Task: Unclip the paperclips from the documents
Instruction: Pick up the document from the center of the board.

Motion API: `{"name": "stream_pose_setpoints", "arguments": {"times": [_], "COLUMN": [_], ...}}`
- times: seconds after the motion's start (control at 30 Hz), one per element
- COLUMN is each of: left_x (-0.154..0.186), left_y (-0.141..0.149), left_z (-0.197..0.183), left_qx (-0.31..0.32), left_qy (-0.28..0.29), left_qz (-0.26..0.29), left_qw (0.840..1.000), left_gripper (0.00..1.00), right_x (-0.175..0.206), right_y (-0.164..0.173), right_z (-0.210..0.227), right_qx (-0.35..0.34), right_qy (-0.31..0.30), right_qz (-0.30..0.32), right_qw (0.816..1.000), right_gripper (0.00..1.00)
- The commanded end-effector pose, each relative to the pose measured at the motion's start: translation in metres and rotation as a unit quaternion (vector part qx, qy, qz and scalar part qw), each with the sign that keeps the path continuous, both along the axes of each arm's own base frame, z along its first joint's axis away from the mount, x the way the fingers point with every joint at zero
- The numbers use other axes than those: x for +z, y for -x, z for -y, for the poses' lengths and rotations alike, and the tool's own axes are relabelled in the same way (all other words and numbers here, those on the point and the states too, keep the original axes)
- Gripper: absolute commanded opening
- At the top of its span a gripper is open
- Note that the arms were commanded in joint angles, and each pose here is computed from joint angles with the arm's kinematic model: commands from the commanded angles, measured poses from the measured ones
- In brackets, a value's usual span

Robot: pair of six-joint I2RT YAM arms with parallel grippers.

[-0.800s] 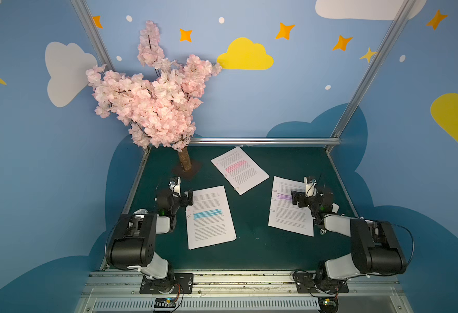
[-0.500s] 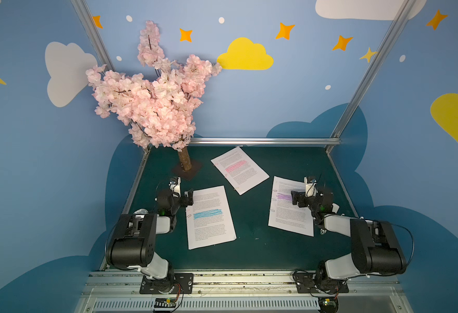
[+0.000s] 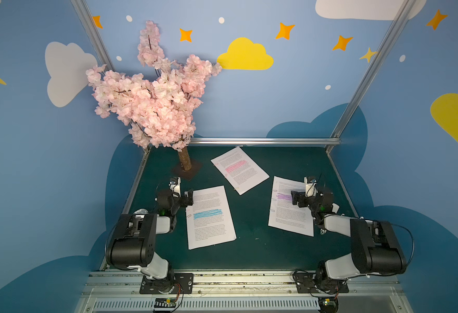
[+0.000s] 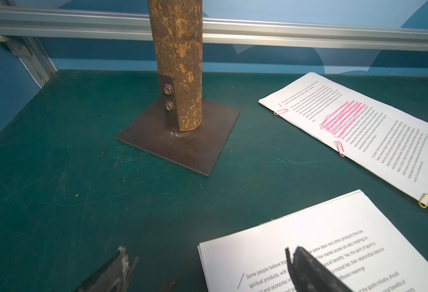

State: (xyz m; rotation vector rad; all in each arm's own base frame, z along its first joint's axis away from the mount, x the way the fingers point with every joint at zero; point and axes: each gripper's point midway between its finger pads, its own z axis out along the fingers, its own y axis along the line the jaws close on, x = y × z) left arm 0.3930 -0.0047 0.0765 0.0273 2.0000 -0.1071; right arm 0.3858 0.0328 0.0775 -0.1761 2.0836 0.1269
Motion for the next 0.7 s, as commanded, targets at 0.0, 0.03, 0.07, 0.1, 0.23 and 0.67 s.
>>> {"name": "stream_pose_setpoints", "arguments": {"times": [0.0,0.03,0.07,0.1,0.23,0.67], "left_x": [0.029,0.033,0.035,0.037,0.030,-0.001], "left_y": [-0.013,-0.011,-0.001,0.005,0.009,0.034], "left_z": [-0.025,-0.047,-0.070,-0.079,-0.032,0.040], "left_qx": [0.076,0.155,0.248,0.290,0.202,0.133], "left_qy": [0.001,0.010,0.022,0.029,0.111,0.308], "left_qz": [-0.032,-0.087,-0.142,-0.185,-0.343,-0.410], "left_qw": [0.997,0.984,0.958,0.939,0.911,0.848], "left_gripper": [0.99,0.99,0.99,0.99,0.93,0.89], "right_x": [0.029,0.036,0.043,0.047,0.062,0.072], "right_y": [-0.023,-0.026,-0.028,-0.025,-0.013,0.023], "right_z": [0.014,0.016,0.022,0.020,-0.021,-0.243], "right_qx": [-0.050,-0.070,-0.112,-0.126,-0.085,0.194], "right_qy": [-0.006,-0.009,-0.025,-0.035,-0.056,-0.157], "right_qz": [0.019,-0.028,-0.082,-0.138,-0.318,-0.426], "right_qw": [0.999,0.997,0.990,0.982,0.943,0.870], "right_gripper": [0.95,0.95,0.95,0.95,0.95,0.86]}}
